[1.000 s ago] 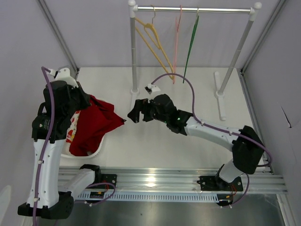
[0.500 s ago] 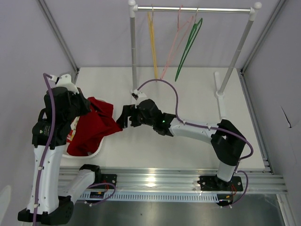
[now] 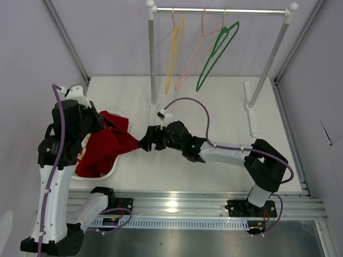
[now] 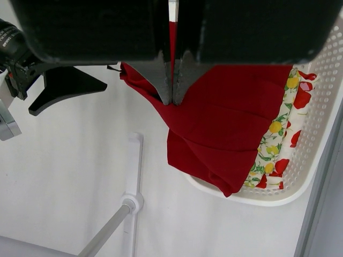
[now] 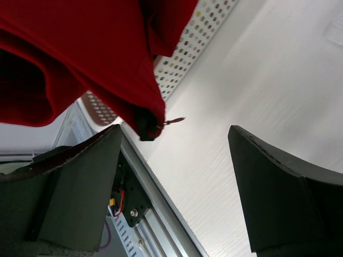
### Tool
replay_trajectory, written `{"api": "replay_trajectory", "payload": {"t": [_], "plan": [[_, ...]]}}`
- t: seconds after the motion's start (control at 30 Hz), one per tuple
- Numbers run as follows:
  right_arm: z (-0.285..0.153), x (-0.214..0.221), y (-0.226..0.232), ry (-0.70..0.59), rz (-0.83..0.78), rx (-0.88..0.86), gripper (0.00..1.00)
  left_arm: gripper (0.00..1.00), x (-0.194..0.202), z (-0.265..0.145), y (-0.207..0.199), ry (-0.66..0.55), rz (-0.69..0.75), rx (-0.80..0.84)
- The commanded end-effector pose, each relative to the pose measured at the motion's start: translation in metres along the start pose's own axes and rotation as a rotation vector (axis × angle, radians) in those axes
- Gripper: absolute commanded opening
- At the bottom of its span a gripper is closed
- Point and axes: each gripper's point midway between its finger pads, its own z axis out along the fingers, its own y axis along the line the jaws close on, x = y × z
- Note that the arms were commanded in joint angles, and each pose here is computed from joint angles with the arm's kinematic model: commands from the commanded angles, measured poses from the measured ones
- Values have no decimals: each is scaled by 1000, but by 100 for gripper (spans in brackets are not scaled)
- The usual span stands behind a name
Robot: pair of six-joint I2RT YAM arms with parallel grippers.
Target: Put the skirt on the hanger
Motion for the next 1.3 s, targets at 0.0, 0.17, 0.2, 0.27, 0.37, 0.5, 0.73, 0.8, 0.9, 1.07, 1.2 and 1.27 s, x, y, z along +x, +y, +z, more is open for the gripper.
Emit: {"api": "replay_trajectory", "payload": {"t": [0.0,0.17,0.2,0.27,0.37,0.5,0.73,0.8,0.9,1.07,1.2,1.27], "plan": [[-8,-24,46,-96,-65,-157,85,0,-13,-2,-8,-50,15,39],[2,-7,44,-66,-78,-152,85,0,-12,0,-9,-46,17,45],[6,-10,48,-69,-81,-155,84,0,-13,0,-9,-48,18,47],[15,-5,41,-55,-89,-128,85,0,-13,0,-9,-47,19,46],[28,-8,35,-63,-108,-93,85,0,-13,-1,-9,-47,22,45],[44,-11,33,-68,-129,-88,82,0,-12,-1,-9,-44,27,47],[44,-32,47,-129,-135,-96,15,0,-12,-3,-8,-38,35,45],[33,-39,44,-164,-151,-39,0,0,-15,-6,-8,-46,42,44],[-3,-67,62,-243,-187,-5,0,0,-23,-11,-13,-62,43,63],[-72,-126,97,-382,-254,46,0,0,-50,-23,-31,-121,25,146],[-116,-160,114,-444,-314,68,0,0,-67,-26,-57,-134,14,262],[-137,-173,117,-467,-336,95,0,0,-76,-29,-75,-140,4,356]]}}
